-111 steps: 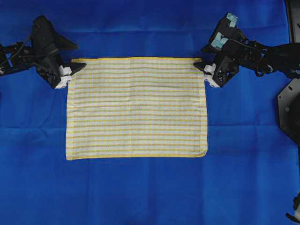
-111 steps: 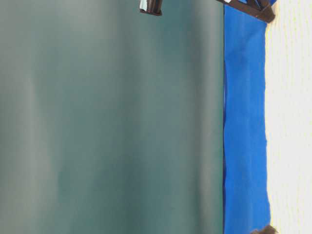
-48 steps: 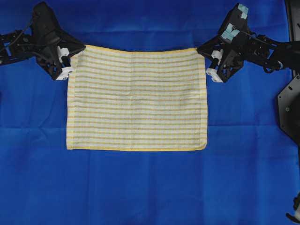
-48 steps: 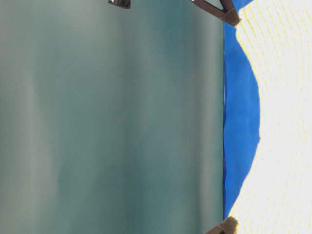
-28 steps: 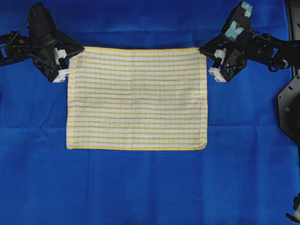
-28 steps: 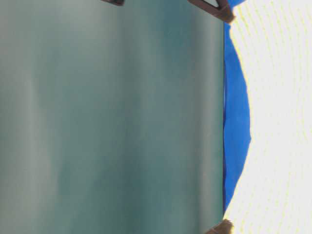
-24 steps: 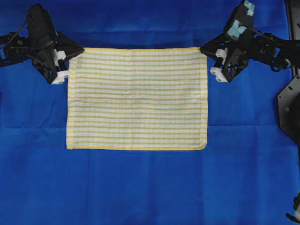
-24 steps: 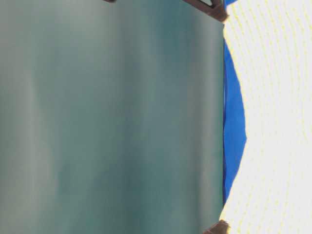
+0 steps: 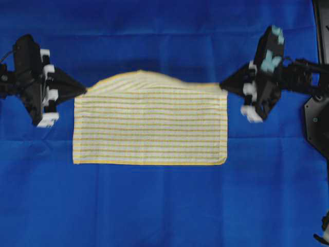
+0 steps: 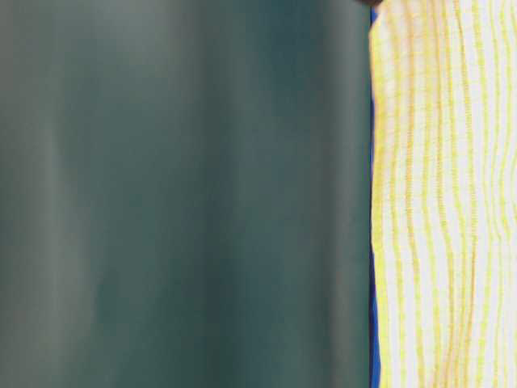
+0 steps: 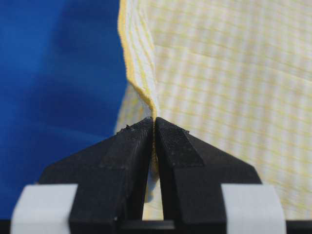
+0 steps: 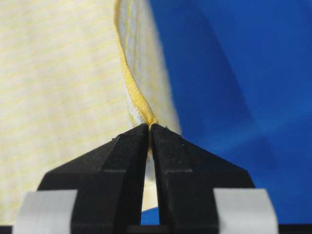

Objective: Fold the yellow towel.
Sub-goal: 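Fold the top edge down toward the bottom edge with both grippers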

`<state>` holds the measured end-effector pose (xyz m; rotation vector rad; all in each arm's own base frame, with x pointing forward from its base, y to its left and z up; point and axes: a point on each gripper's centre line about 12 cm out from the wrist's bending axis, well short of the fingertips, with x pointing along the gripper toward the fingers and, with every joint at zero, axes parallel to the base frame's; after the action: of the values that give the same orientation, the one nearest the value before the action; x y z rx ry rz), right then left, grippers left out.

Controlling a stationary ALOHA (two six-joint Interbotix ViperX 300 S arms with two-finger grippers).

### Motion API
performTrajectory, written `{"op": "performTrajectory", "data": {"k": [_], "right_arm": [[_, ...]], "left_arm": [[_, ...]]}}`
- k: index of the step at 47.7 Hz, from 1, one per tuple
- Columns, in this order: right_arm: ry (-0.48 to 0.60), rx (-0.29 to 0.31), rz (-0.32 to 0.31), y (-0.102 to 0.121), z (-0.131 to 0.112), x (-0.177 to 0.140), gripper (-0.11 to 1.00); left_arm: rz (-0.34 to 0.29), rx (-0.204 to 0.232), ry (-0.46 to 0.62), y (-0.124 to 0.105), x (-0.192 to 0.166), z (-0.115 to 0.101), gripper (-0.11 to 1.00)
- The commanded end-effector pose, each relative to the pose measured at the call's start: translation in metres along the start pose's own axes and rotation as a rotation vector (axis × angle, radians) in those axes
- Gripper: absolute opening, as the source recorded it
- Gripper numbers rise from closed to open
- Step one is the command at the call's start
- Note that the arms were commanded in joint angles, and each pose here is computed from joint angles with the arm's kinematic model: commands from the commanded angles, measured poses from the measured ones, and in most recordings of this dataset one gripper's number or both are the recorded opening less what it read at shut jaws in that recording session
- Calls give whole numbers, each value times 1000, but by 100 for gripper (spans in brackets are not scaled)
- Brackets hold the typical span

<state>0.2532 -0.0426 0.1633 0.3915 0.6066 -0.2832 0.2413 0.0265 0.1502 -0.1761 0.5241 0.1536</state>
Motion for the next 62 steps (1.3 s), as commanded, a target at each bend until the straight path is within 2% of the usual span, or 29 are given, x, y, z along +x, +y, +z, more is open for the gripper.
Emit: {"op": "performTrajectory", "data": {"k": [1, 13, 24, 56, 62], "right_arm": [[1, -19, 49, 15, -1, -2, 4], [51, -55, 147, 46, -20, -6, 4], [105, -72, 189, 61, -35, -5, 4], [149, -116, 235, 81, -47, -2, 4], [150, -110, 234, 81, -47, -2, 6]], "left_arm": [[-49, 11, -17, -13, -4, 2, 3], [-154, 45, 16, -42, -5, -8, 3], [-209, 75, 57, -59, -4, -17, 3], [-218, 89, 95, -65, 5, -22, 3], [-218, 89, 92, -66, 5, -21, 11]]}}
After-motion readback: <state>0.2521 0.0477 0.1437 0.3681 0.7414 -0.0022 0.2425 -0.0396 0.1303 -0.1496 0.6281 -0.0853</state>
